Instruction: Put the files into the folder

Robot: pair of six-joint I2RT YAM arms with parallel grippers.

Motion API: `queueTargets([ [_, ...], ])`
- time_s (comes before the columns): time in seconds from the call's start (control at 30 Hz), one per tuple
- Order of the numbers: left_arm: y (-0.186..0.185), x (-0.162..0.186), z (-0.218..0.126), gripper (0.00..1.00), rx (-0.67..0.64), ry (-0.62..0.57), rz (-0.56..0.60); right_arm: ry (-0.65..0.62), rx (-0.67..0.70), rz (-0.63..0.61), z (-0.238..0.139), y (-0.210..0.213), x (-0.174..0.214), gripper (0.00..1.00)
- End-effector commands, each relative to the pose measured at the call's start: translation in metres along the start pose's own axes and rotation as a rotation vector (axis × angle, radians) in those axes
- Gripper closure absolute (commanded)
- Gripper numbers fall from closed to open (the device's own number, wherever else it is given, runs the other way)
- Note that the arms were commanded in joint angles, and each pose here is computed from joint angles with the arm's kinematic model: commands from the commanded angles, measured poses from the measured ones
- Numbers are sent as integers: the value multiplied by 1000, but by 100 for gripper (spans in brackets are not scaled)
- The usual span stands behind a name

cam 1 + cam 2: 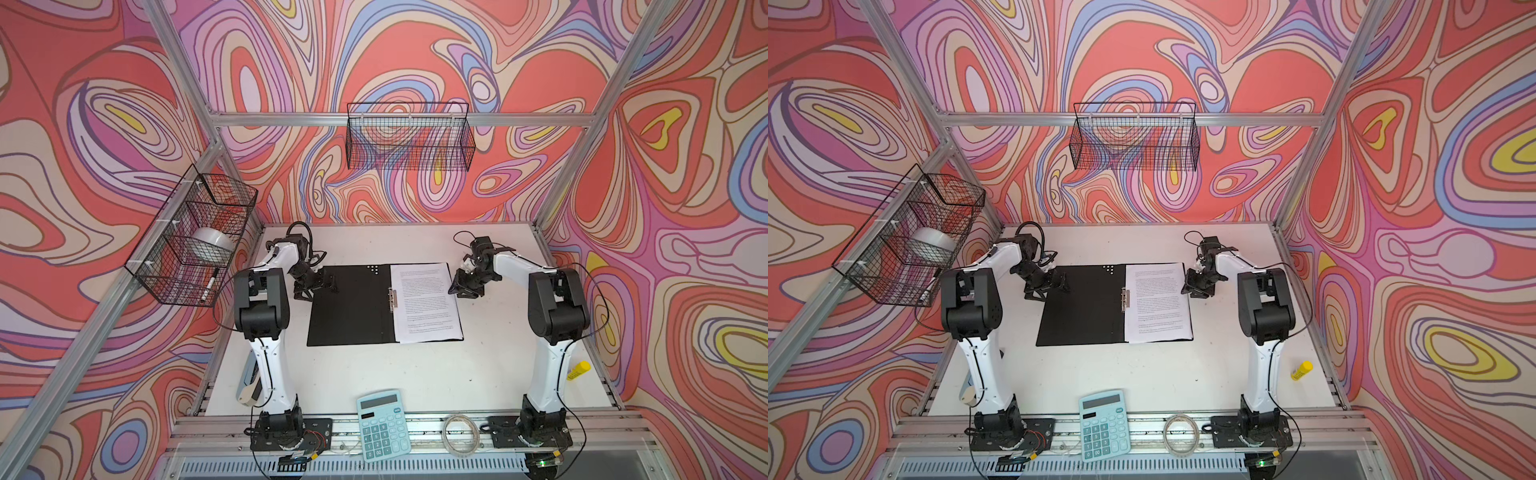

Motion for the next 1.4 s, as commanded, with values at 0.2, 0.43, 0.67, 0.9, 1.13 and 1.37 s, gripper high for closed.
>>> queueTargets([
  [0.2,-11,14,15,0,108,106,22,124,53,23,28,-22,22,61],
  [0.43,-20,18,8,0,161,112,45,136,51,19,29,-22,23,60],
  [0.67,-26,20,0,1,205,122,54,149,48,23,32,-23,26,61],
  [0.9,-32,21,-12,1,259,114,71,155,49,22,32,-24,26,61],
  [1.13,-41,28,-20,2,330,137,90,161,51,19,32,-24,27,61],
  [1.37,-49,32,-28,3,382,150,97,177,52,19,36,-26,31,61],
])
Point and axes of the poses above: each gripper's point midway between its finger pads, its own z axis out along the fingers, its own y axis along the line the jaws close on, x = y × z, the point moved 2 cm from there along -z, back along the fingers, and after that the axes turned 14 degrees about -z, right-handed, at the moved point
